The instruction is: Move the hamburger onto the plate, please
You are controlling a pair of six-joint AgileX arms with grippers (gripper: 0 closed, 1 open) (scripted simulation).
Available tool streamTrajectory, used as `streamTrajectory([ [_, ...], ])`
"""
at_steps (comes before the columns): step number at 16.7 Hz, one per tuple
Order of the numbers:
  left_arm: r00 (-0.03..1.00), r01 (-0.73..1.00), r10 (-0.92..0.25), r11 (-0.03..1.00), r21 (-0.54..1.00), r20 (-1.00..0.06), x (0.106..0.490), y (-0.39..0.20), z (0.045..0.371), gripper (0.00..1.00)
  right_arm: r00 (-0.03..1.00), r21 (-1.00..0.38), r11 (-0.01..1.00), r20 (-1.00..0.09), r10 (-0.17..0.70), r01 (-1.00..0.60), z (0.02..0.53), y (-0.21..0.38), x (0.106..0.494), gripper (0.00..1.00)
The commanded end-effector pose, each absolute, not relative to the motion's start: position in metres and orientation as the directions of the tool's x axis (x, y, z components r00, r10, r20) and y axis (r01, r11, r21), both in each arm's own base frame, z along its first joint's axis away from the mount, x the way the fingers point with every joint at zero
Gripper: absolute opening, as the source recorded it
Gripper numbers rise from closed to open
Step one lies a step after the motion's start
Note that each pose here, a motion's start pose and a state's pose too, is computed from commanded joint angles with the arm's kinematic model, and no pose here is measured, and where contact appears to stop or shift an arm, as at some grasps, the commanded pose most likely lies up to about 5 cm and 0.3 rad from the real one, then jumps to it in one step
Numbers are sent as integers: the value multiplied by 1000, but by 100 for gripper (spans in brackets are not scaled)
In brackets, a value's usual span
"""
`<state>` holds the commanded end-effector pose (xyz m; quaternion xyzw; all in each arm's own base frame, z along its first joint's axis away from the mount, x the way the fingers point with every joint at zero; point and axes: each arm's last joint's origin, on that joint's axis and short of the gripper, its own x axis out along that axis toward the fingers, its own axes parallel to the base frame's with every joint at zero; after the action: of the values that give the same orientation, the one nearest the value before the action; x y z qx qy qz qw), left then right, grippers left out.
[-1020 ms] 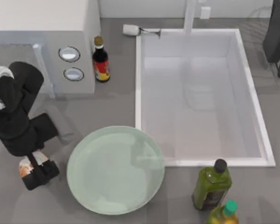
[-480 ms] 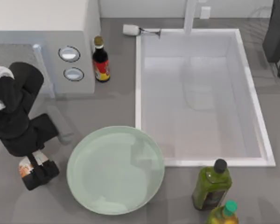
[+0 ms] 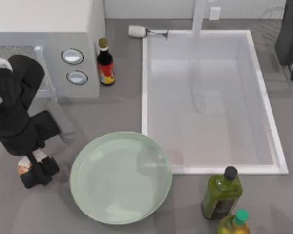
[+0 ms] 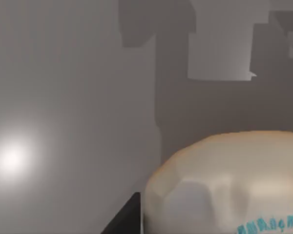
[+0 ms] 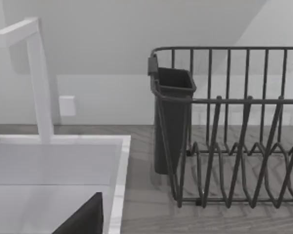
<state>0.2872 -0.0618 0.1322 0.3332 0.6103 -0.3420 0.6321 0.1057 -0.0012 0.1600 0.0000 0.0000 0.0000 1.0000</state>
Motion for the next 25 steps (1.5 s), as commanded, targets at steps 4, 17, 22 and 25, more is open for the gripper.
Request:
streamTrajectory([
  [4, -6, 839, -20, 544, -16, -1000, 286, -62, 177, 0, 1000, 0, 1000, 0, 0, 0, 160, -1, 106, 100],
  [17, 2, 911, -21, 413, -7, -1000, 286, -74, 211, 0, 1000, 0, 1000, 0, 0, 0, 160, -1, 106, 100],
  [22, -25, 998, -13, -54, -24, -1000, 293, -111, 206, 0, 1000, 0, 1000, 0, 0, 0, 160, -1, 106, 100],
  [25, -49, 898, -2, -438, -43, -999, 292, -138, 200, 0, 1000, 0, 1000, 0, 0, 0, 160, -1, 106, 100],
])
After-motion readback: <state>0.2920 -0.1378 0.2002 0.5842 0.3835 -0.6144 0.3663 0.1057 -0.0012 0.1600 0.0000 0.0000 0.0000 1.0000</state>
